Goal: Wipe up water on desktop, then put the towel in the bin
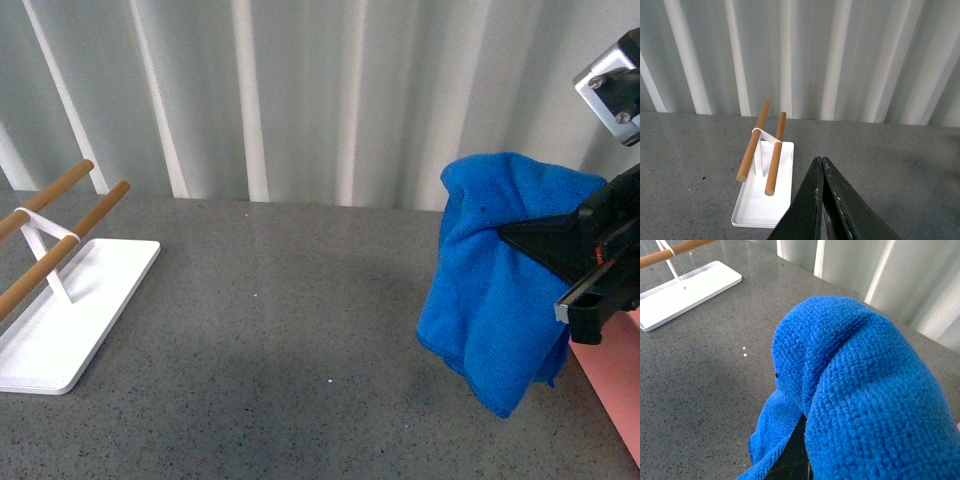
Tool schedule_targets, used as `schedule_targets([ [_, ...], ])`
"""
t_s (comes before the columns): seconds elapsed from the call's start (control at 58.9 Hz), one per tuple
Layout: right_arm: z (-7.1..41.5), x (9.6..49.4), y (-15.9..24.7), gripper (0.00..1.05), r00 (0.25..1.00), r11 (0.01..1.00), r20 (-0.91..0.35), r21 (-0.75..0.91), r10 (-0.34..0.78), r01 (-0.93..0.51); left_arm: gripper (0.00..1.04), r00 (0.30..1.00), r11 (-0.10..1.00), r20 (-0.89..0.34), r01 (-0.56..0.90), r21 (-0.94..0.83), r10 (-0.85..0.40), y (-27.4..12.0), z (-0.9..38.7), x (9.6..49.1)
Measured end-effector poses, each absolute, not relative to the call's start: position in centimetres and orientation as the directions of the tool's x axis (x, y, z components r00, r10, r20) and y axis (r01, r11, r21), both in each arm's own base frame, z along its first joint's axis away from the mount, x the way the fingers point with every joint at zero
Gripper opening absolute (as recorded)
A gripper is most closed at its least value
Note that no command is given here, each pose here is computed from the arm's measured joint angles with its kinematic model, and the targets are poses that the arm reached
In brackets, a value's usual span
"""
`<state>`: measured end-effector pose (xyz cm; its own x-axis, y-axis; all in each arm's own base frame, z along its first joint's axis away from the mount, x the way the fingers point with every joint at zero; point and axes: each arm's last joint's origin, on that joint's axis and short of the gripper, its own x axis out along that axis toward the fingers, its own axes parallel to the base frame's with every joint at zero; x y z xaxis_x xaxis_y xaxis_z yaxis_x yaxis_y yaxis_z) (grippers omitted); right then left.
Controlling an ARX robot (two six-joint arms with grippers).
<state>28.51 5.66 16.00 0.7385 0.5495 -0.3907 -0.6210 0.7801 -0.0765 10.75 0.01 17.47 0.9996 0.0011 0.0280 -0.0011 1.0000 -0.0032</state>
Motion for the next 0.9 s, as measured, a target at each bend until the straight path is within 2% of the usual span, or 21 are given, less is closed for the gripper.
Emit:
schedule_targets([
  [0.085,16.1,29.1,6.1,0.05,0.736,0.776,-0.388,-0.078,0.555,-0.626,0.04,1.0,1.0,-0.007,-0.001,-0.003,0.001,0.0,17.0,10.0],
  [0.323,17.3,31.1,6.8,0.05,0.758,0.789,-0.367,-0.095,0.538,-0.607,0.05,1.0,1.0,0.022,-0.001,-0.004,0.001,0.0,17.2,9.6],
  [0.391,17.2,32.0,7.2,0.05,0.759,0.803,-0.381,-0.069,0.528,-0.592,0.2,1.0,1.0,0.022,-0.001,-0.004,0.001,0.0,17.2,9.6],
  [0.492,16.3,33.0,8.3,0.05,0.737,0.809,-0.427,-0.02,0.525,-0.587,0.36,1.0,1.0,0.022,-0.001,-0.004,0.001,0.0,17.2,9.6],
  [0.56,15.1,33.6,9.5,0.05,0.704,0.806,-0.477,0.018,0.527,-0.591,0.47,1.0,1.0,0.022,-0.001,-0.004,0.001,0.0,17.2,9.6],
  [0.611,13.9,34.1,10.5,0.05,0.672,0.805,-0.523,0.048,0.524,-0.591,0.6,1.0,1.0,0.022,-0.001,-0.004,0.001,0.0,17.2,9.6],
  [0.764,10.3,36.1,12.6,0.05,0.581,0.844,-0.68,0.104,0.447,-0.526,0.92,1.0,1.0,0.022,-0.001,-0.004,0.001,0.0,17.2,9.6],
  [0.815,9.2,36.5,12.8,0.05,0.552,0.857,-0.718,0.122,0.425,-0.501,0.99,1.0,1.0,0.022,-0.001,-0.004,0.001,0.0,17.2,9.6],
  [0.9,7.4,36.6,12.8,0.05,0.508,0.871,-0.761,0.148,0.403,-0.469,0.98,1.0,1.0,0.022,-0.001,-0.004,0.001,0.0,17.2,9.6],
])
